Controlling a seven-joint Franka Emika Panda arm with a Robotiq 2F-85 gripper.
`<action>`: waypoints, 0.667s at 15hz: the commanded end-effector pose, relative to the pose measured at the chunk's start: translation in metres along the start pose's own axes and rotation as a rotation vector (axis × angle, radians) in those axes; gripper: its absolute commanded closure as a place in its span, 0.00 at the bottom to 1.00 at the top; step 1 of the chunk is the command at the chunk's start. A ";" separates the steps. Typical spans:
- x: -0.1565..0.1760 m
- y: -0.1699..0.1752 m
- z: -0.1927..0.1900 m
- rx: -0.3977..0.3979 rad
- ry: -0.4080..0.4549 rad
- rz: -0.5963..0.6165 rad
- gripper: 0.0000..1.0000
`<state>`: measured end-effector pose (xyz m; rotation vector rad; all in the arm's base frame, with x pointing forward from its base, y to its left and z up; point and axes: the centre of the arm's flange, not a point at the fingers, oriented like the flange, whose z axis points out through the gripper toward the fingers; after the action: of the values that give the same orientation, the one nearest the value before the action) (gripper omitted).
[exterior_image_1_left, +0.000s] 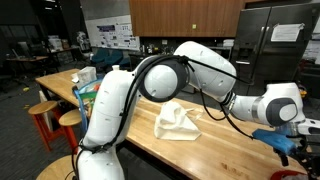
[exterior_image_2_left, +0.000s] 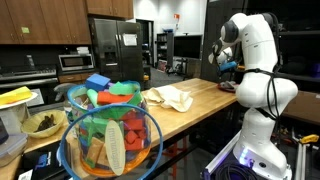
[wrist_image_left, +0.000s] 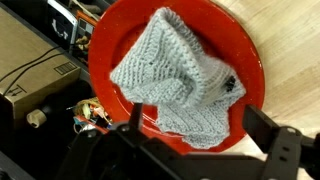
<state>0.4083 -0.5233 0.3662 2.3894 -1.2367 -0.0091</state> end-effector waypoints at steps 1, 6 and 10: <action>-0.013 -0.004 0.005 -0.024 0.021 0.007 0.00; -0.007 -0.006 0.008 -0.014 0.002 -0.010 0.00; -0.007 -0.008 0.008 -0.014 -0.002 -0.007 0.00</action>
<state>0.4070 -0.5182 0.3556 2.3817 -1.2207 -0.0177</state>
